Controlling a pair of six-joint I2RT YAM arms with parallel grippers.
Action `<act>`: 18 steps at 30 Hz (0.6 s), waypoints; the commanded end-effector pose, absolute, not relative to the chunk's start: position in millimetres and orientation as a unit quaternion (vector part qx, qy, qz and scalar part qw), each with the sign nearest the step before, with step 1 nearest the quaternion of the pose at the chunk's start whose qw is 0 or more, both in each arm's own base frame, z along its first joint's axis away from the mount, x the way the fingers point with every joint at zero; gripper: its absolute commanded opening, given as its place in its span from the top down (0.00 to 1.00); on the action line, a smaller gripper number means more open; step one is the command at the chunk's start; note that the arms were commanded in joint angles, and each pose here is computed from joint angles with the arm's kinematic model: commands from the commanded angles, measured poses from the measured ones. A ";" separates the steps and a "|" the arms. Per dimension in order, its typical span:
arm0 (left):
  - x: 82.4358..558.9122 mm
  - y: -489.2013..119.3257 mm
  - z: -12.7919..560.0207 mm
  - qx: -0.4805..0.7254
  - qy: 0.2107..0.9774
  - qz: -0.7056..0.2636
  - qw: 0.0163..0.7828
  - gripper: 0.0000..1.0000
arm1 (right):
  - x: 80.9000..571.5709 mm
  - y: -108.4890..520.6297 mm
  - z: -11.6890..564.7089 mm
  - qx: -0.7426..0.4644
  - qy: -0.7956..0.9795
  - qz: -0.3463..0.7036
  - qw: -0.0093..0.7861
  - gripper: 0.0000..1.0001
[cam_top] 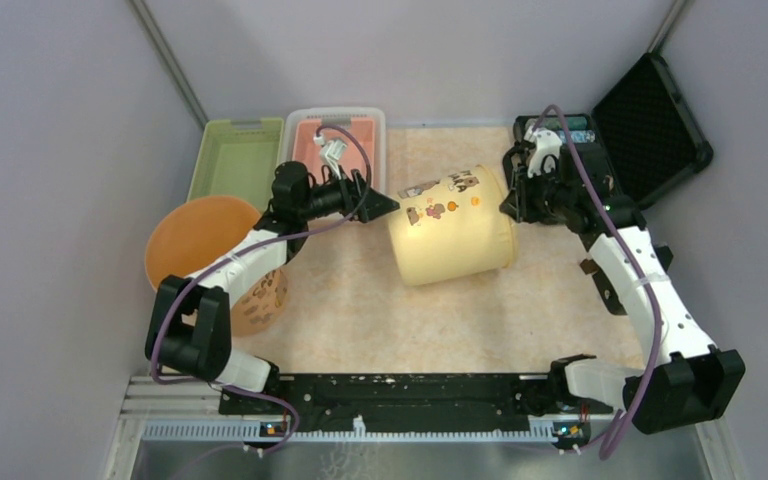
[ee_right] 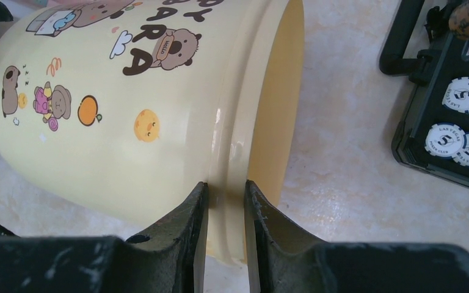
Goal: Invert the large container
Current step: Turn the container upside down at the center of the board.
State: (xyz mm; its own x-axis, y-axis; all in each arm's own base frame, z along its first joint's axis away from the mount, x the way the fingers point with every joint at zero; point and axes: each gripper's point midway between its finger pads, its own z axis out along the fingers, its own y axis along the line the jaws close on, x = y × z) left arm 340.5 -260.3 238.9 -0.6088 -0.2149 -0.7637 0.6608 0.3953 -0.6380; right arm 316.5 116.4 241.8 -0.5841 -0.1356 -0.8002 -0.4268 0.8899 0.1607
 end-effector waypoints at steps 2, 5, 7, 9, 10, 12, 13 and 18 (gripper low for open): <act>344.7 -245.6 282.9 0.170 0.693 -0.520 0.470 0.06 | 323.7 129.2 262.0 -0.151 0.859 0.225 0.434 0.85; 345.8 -239.2 283.9 0.164 0.693 -0.518 0.474 0.06 | 324.4 125.1 262.8 -0.132 0.858 0.256 0.425 0.86; 346.3 -237.1 283.8 0.161 0.693 -0.518 0.475 0.06 | 324.2 124.0 261.2 -0.124 0.859 0.273 0.416 0.86; 346.3 -236.0 284.3 0.160 0.692 -0.518 0.476 0.06 | 324.5 121.7 258.7 -0.116 0.860 0.282 0.408 0.87; 346.4 -235.6 284.2 0.160 0.692 -0.518 0.477 0.06 | 324.4 120.3 257.7 -0.112 0.861 0.287 0.405 0.88; 346.3 -234.8 285.3 0.160 0.691 -0.518 0.478 0.06 | 324.9 116.1 257.7 -0.103 0.860 0.296 0.402 0.88; 346.3 -234.2 285.5 0.160 0.691 -0.517 0.479 0.06 | 324.5 113.6 256.9 -0.099 0.861 0.299 0.399 0.89; 346.8 -232.6 283.9 0.158 0.692 -0.515 0.481 0.05 | 322.9 100.1 244.1 -0.076 0.869 0.307 0.381 0.90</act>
State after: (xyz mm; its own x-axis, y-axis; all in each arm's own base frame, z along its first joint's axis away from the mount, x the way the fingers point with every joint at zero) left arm 349.4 -235.8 256.4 -0.5640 -0.2598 -0.7838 0.6584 0.4314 -0.6168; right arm 322.4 104.4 238.8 -0.6850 0.0584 -0.7262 -0.3780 0.8236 0.4228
